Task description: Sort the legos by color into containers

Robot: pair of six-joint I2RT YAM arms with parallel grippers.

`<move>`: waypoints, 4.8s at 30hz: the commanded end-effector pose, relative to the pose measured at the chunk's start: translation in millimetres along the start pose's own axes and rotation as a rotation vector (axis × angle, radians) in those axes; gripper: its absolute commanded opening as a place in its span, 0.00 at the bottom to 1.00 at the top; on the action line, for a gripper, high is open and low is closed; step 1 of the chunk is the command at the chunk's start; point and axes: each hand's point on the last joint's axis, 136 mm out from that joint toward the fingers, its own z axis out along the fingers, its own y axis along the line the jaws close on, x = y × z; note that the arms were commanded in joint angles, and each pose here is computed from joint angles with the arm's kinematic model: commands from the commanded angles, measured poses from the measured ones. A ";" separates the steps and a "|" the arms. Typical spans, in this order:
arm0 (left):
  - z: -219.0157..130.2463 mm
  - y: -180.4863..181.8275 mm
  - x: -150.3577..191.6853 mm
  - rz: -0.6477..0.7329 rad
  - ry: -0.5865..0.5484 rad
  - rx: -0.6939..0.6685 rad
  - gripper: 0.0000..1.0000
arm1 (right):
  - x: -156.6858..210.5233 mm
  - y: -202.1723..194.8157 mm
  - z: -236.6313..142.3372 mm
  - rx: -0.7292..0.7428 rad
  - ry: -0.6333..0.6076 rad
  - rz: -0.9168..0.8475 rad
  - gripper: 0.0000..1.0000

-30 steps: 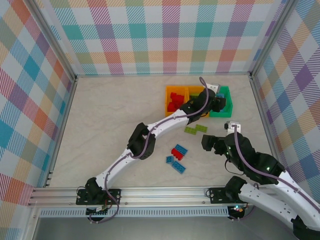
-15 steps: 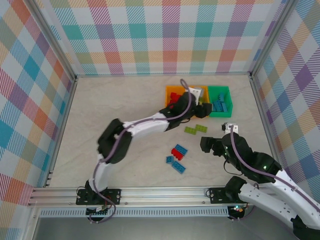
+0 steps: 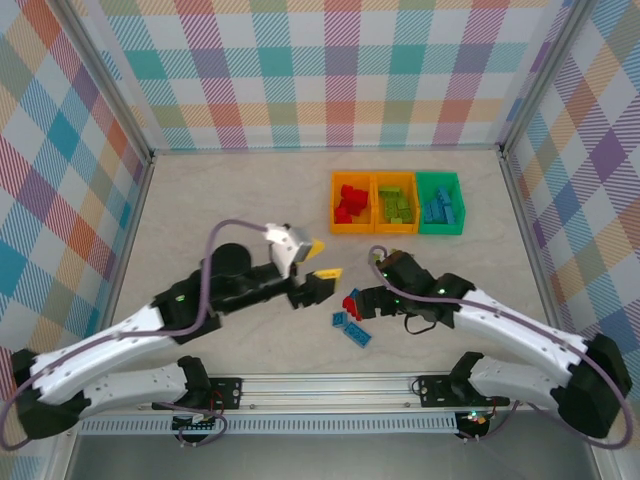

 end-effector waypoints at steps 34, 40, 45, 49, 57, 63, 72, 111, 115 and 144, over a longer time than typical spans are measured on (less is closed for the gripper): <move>-78.2 33.7 124.1 0.289 0.396 -0.108 0.90 | -18.9 -80.4 60.3 0.172 -0.039 0.440 0.52; -76.7 35.1 124.3 0.280 0.402 -0.112 0.90 | -33.4 -29.6 45.4 -0.090 -0.018 0.409 0.67; -76.8 34.4 122.0 0.269 0.393 -0.109 0.90 | -24.1 -21.8 55.1 -0.011 0.039 0.434 1.00; -76.7 33.2 122.4 0.261 0.391 -0.102 0.90 | -23.7 -26.3 67.8 0.042 0.032 0.493 1.00; -78.0 32.2 124.4 0.260 0.395 -0.093 0.90 | -38.3 -21.3 81.8 0.178 -0.107 0.581 1.00; -80.3 29.8 127.4 0.256 0.391 -0.077 0.90 | -21.6 -37.9 83.7 0.368 -0.085 0.724 1.00; -80.9 29.8 130.2 0.263 0.394 -0.073 0.91 | -10.6 -23.2 102.6 0.382 -0.031 0.761 0.58; -79.5 13.5 130.3 0.274 0.297 0.044 1.00 | -281.1 -273.4 32.6 0.392 -0.410 0.479 0.42; -77.5 21.7 132.1 0.265 0.319 -0.002 1.00 | -283.5 -266.0 25.8 0.359 -0.399 0.489 0.57; -82.1 1.6 144.9 0.285 0.377 0.163 1.00 | -114.7 -76.9 55.2 0.180 0.013 -0.610 0.81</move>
